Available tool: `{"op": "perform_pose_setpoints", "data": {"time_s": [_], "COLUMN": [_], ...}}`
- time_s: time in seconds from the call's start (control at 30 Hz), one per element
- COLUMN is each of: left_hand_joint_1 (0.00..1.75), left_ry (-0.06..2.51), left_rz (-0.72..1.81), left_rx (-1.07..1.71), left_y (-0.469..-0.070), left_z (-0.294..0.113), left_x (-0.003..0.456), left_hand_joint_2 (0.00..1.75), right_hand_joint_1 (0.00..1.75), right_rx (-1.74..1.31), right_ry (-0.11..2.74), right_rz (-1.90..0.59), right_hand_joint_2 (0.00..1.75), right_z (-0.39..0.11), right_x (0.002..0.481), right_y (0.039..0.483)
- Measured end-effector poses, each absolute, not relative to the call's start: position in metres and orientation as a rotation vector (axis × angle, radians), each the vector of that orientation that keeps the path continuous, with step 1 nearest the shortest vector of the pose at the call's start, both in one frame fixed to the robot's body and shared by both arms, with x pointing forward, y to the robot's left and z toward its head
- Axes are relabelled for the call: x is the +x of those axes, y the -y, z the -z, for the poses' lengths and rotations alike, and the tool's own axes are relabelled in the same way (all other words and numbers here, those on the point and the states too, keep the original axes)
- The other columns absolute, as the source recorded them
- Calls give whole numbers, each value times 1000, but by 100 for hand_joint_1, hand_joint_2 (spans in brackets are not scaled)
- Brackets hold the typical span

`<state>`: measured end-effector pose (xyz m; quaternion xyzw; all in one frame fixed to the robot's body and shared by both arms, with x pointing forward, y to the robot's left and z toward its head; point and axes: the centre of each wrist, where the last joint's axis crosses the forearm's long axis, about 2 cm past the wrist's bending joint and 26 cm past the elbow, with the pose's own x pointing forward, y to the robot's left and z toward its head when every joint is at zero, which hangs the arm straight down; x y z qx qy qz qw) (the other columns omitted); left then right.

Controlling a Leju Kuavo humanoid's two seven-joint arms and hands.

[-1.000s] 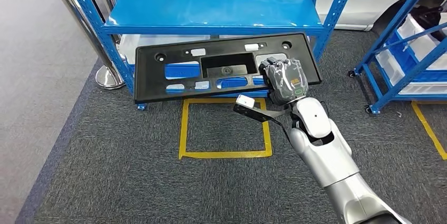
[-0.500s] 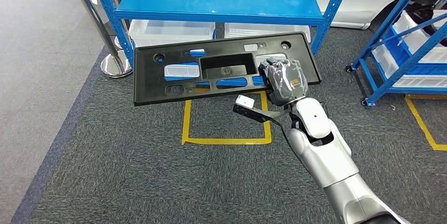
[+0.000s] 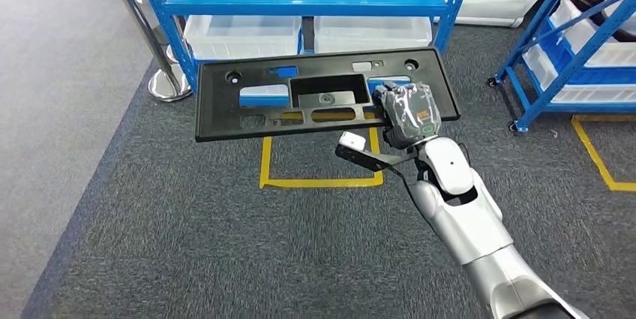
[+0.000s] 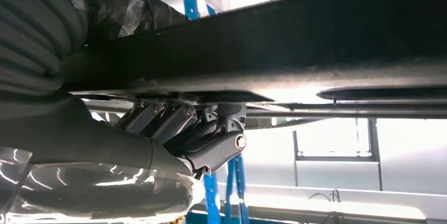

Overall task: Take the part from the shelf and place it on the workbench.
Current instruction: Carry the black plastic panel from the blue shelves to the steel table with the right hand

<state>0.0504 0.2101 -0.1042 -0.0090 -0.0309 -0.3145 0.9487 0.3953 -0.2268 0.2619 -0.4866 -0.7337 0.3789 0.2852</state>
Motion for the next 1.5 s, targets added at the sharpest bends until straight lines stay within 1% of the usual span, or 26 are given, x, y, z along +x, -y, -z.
{"op": "perform_pose_setpoints", "data": {"time_s": [1.03, 1.5], "left_hand_joint_1": [0, 0], "left_ry": [102, 91], "left_rz": [594, 594], "left_rx": [-40, -43], "left_y": [-211, -211], "left_z": [104, 104], "left_x": [55, 50], "left_hand_joint_2": [175, 175], "right_hand_joint_1": [175, 175], "right_rx": [-1276, -1276], "right_ry": [1930, 1931], "right_rz": [-1038, -1038], "right_hand_joint_2": [175, 175], "right_z": [-255, -256], "right_x": [398, 398], "right_y": [233, 232]}}
